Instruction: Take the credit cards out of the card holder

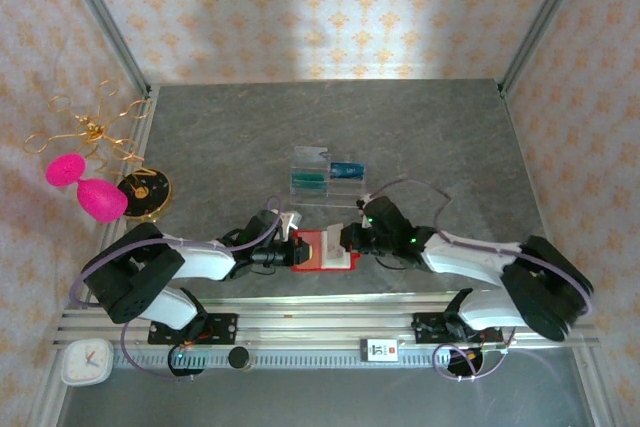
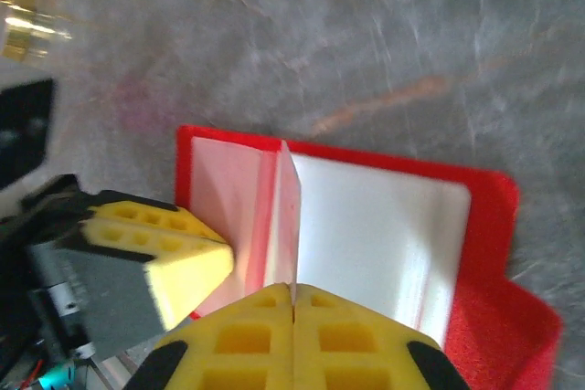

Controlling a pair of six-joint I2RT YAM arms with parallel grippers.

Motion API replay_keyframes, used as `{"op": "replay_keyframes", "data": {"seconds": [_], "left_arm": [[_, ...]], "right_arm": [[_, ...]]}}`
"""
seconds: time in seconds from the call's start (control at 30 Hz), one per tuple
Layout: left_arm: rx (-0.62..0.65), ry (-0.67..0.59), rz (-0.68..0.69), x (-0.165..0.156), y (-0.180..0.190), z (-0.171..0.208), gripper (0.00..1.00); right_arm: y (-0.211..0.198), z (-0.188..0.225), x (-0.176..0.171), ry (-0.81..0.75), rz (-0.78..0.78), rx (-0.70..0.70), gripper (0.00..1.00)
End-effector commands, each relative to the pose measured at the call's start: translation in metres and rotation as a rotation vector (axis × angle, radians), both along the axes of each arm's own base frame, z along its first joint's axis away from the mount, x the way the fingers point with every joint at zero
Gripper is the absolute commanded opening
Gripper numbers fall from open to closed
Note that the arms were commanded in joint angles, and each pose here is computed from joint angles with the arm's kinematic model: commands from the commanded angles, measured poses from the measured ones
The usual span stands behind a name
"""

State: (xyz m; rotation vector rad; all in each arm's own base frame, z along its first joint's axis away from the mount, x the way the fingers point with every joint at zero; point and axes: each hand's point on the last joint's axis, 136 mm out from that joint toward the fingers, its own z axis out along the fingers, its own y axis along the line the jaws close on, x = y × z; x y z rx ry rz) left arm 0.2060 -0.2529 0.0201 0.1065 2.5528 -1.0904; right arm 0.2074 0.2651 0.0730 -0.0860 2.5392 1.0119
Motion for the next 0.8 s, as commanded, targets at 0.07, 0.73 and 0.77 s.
{"op": "replay_keyframes", "data": {"seconds": [0.07, 0.73, 0.77], "left_arm": [[-0.005, -0.011, -0.007, 0.003, -0.005, 0.01, 0.0], [-0.052, -0.184, 0.304, 0.027, 0.075, 0.098, 0.96], [-0.051, -0.19, 0.314, 0.028, 0.077, 0.1, 0.99]], "right_arm": [[-0.005, 0.043, 0.009, -0.2, 0.097, -0.076, 0.0], [0.002, 0.158, 0.095, -0.736, 0.309, -0.499, 0.0], [0.005, 0.157, 0.095, -0.738, 0.354, -0.504, 0.0]]}}
